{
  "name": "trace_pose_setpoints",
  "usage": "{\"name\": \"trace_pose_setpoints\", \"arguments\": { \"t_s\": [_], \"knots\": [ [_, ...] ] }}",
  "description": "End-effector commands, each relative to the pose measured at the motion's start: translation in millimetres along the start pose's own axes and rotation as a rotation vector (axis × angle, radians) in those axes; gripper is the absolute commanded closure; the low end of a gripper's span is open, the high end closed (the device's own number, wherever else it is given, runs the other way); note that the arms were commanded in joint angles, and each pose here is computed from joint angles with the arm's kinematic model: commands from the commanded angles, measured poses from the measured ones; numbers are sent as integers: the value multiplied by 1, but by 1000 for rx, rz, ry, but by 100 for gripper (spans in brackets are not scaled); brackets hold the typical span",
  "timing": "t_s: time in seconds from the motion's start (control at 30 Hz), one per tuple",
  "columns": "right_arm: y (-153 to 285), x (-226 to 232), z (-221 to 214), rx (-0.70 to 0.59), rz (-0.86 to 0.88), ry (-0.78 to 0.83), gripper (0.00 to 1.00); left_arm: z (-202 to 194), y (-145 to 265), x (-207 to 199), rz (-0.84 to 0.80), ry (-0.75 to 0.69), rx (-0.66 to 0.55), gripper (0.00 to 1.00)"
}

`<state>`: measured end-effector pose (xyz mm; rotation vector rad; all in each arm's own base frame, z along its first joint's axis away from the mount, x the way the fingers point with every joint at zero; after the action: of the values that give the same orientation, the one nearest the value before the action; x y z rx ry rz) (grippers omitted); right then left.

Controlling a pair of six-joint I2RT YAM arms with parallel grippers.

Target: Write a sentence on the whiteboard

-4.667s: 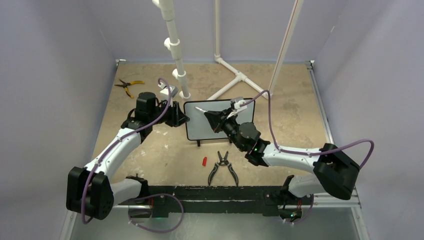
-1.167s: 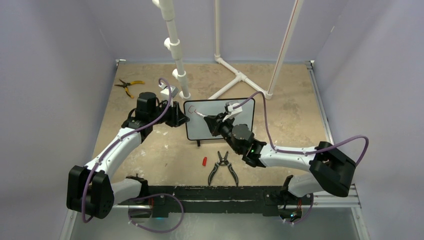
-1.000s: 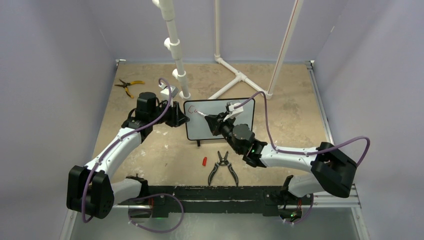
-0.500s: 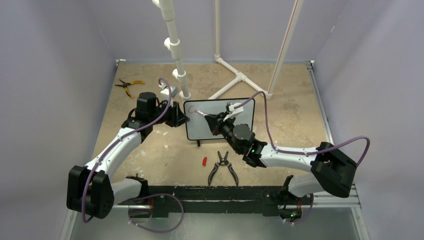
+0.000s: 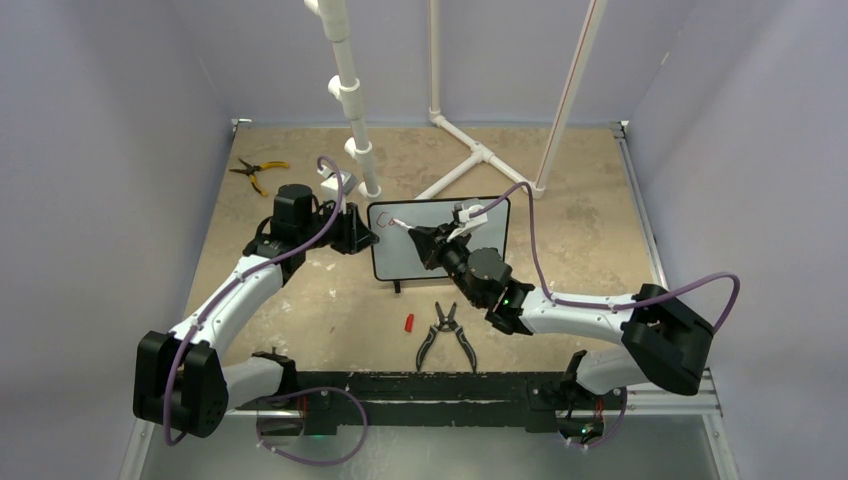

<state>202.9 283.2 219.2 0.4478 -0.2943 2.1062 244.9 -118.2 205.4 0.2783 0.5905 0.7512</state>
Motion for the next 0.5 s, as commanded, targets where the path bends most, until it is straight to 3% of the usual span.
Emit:
{"name": "trace_pose_setpoints", "arguments": {
  "t_s": [0.0, 0.47],
  "knots": [
    [-1, 9, 20, -72, 44, -13, 100, 5, 3, 1, 6, -27, -29, 77],
    [12, 2, 17, -48, 28, -36, 100, 4, 4, 2, 37, -25, -28, 76]
  ]
}}
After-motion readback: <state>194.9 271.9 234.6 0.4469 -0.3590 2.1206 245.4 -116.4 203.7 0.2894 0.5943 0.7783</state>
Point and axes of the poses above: each gripper's point midway between its finger pads, its own y axis back along the fingers, its own x axis along the line the jaws close on, z = x × y, the point moved 9 cm from there along y, back along the fingers, and after that the axes turned 2 degrees about -y, right-handed, at the moved point
